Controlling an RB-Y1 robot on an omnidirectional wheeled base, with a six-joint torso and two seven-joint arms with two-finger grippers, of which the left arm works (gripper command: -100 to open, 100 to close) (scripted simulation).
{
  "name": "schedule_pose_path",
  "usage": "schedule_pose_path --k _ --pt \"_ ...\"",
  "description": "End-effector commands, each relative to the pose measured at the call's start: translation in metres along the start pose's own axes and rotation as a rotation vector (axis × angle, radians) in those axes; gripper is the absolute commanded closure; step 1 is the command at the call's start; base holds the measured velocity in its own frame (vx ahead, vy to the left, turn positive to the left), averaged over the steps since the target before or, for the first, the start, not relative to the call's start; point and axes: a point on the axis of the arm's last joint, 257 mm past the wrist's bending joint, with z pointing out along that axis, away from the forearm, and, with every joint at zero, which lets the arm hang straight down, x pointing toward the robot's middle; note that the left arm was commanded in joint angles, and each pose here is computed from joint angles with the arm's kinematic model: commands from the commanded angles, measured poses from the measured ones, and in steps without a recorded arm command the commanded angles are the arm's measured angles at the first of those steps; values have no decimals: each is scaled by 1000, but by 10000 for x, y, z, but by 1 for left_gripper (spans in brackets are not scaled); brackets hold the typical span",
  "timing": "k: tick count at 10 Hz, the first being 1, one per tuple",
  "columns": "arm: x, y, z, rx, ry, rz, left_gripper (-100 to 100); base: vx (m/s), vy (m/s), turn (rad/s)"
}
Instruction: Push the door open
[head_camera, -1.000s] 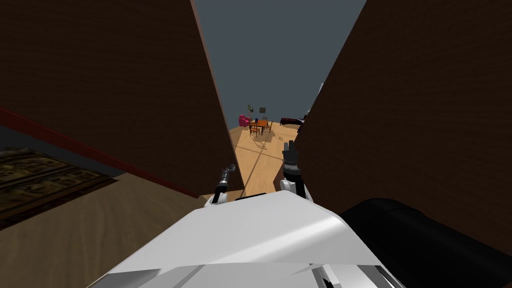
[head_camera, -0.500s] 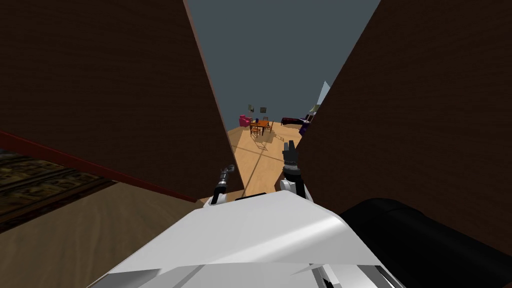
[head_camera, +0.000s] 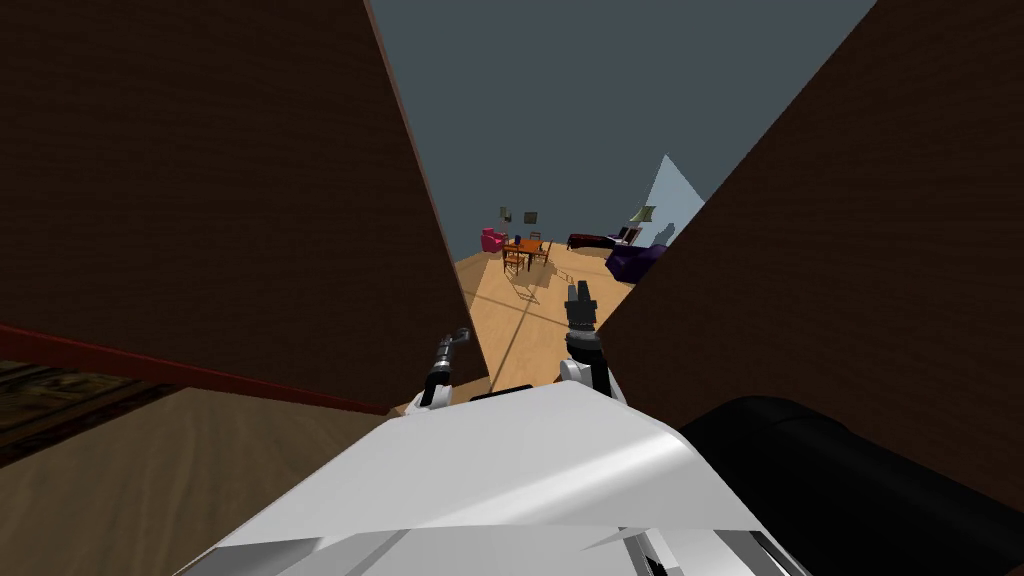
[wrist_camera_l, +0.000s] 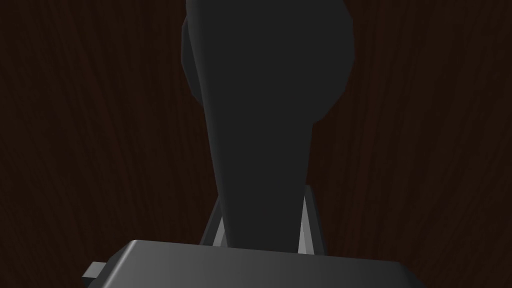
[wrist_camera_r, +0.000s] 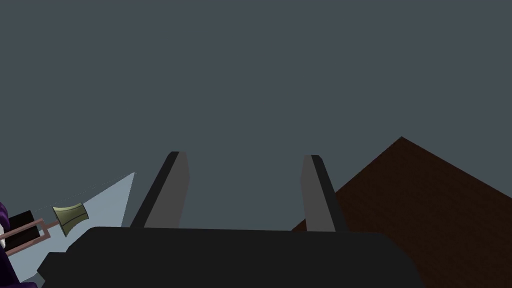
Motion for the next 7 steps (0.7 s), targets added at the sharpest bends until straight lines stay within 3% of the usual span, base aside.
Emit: schedule_pose_path --k 1,2,7 --pt "-128 -43 0 7 -19 14 100 79 -4 25" --pt "-215 -55 2 9 -45 21 100 155 -8 136" --pt "-350 -69 -5 12 -96 27 100 175 -41 79"
